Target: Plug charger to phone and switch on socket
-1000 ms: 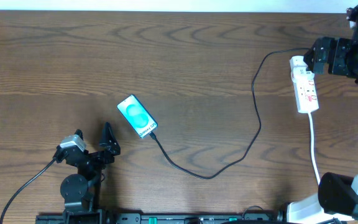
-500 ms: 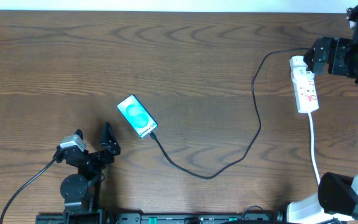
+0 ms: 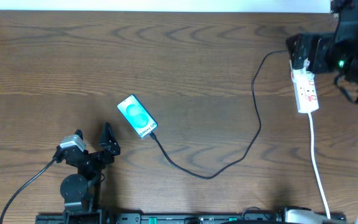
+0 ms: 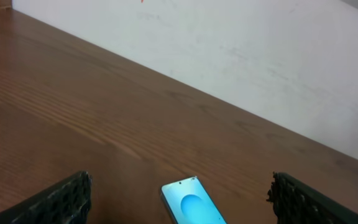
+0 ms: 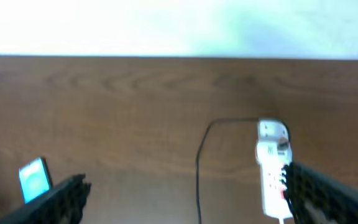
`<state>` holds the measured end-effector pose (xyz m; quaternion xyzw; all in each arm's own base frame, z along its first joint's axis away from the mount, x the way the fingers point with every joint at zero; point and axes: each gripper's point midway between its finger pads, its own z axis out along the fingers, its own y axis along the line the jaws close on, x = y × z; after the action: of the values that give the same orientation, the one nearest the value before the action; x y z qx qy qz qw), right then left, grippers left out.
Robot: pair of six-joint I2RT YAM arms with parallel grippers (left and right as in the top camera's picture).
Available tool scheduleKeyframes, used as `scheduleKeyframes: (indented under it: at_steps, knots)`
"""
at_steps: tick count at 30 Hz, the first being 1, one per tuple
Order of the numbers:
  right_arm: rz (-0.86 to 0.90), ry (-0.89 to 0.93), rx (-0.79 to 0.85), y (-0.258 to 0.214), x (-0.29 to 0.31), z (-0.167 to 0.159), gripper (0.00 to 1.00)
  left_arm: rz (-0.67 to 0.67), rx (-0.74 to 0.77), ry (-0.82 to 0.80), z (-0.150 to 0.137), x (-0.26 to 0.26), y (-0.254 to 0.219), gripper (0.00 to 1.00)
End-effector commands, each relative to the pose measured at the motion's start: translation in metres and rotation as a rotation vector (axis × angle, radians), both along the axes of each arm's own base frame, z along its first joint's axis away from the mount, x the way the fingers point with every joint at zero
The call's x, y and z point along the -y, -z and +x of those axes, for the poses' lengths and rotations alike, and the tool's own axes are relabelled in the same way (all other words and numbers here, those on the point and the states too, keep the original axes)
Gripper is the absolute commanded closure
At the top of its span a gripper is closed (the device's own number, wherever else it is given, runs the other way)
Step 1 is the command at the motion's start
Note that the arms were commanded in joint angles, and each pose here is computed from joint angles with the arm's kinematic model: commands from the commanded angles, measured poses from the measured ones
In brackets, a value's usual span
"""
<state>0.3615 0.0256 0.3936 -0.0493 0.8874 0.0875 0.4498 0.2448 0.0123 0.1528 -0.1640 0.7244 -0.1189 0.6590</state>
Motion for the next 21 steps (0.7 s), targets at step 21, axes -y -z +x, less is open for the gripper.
scheduleKeyframes:
  at_steps: [21]
  knots:
    - [0.022, -0.101, 0.97, 0.062, -0.032, -0.099, 0.01, 0.013, -0.047, 0.012, -0.001, 0.002, 0.015, 0.08]
